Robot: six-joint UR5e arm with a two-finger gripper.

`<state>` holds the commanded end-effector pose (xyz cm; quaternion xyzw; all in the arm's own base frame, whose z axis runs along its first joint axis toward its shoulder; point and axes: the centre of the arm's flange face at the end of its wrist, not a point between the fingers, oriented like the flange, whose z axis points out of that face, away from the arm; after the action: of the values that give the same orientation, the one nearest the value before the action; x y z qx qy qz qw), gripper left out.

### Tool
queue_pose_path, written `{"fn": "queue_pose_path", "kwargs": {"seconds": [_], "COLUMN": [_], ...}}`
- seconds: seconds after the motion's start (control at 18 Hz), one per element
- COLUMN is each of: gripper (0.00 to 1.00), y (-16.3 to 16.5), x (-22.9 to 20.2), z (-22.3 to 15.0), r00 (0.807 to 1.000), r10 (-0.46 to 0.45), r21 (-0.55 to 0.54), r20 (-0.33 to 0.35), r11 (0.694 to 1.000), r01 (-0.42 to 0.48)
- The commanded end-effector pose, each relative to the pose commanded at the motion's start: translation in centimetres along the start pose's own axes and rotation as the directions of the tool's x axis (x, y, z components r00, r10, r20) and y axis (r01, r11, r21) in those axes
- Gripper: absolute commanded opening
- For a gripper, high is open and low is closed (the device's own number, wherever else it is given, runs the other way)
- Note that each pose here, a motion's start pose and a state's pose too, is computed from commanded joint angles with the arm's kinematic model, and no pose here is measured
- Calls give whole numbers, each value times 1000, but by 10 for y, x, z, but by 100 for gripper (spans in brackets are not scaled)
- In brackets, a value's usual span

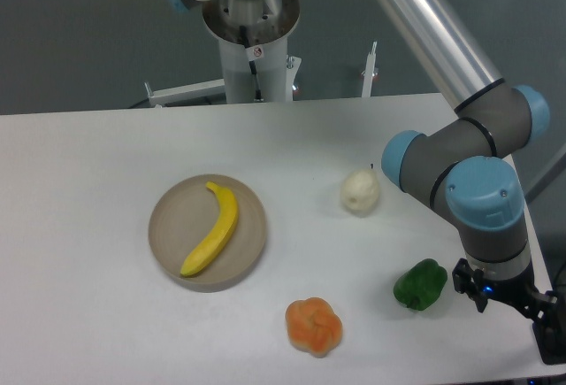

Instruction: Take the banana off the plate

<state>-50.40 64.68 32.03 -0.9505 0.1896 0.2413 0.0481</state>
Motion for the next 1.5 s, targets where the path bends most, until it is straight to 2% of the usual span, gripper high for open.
{"fn": "queue_pose_path", "kwargs": {"seconds": [0.28, 0.39, 0.67, 0.83, 0.89, 1.06, 1.11, 1.17, 1.22, 1.33, 1.5], "gripper": [100, 100, 100, 100, 100, 100, 100, 100, 100, 100, 100], "y": [-1, -3, -10, 0, 3, 5, 7, 0, -9, -13, -21], "x": [15, 27, 69, 95, 101, 127, 132, 144, 172, 221, 265], "z": [-23, -44, -88, -118, -129, -154, -165, -173, -174, -174, -168], "r00": [1000, 1000, 992, 975, 967, 905, 893, 884, 863, 834, 803], "r10": [10, 1, -93, -163, -191, -306, -324, -334, -351, -356, -370], "r21": [13, 27, 76, 75, 69, 54, 56, 57, 42, 15, -23], "r20": [-14, -26, -88, -152, -170, -295, -313, -327, -364, -421, -467], "r11": [1000, 1000, 992, 982, 976, 940, 932, 927, 919, 917, 913], "r01": [-10, 0, 99, 176, 205, 336, 358, 372, 392, 399, 407]}}
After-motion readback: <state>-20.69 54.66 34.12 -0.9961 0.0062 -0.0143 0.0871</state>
